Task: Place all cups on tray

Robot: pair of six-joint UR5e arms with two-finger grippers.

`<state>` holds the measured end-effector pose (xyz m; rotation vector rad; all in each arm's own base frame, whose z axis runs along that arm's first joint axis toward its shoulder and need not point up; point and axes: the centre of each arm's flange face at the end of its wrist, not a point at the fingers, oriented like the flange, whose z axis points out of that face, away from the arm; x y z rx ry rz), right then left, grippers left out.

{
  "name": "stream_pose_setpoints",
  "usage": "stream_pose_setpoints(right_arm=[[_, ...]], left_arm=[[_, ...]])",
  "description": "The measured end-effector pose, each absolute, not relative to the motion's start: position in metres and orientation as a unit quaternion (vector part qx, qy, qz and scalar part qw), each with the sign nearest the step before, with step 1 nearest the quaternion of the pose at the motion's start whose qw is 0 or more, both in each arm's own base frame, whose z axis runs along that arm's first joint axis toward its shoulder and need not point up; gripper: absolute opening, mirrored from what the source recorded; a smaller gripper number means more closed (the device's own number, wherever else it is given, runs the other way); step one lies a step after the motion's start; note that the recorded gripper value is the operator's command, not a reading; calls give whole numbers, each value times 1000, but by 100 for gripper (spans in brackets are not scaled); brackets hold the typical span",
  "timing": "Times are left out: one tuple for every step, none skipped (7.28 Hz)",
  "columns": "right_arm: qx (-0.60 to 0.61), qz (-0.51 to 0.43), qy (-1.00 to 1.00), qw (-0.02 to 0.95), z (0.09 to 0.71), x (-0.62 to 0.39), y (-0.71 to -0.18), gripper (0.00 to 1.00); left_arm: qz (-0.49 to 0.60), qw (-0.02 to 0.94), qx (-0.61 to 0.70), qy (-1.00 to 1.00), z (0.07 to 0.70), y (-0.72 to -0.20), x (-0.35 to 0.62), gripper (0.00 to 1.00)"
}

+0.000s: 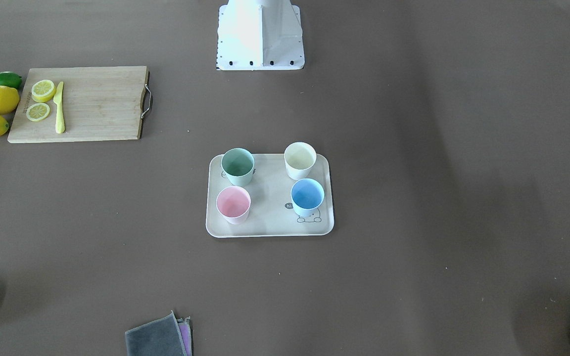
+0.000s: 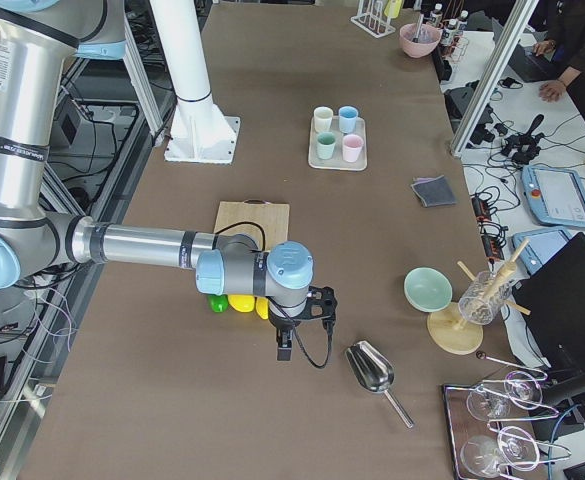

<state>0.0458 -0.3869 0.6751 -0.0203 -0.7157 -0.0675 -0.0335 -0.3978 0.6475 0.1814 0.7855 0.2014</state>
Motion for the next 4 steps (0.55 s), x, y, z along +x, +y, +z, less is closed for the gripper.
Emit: stream_pose_setpoints(right_arm=[[-10,-33,-350,936,676,46,-387,100],[-11,-33,-350,936,676,46,-387,100],[-11,-33,-350,936,676,46,-387,100],[-11,-32,-350,936,677,46,-387,100]], left_arm=[[98,915,88,381,648,-398,-33,99],[98,915,88,381,648,-398,-33,99],[98,915,88,381,648,-398,-33,99],[98,915,88,381,648,-398,-33,99]])
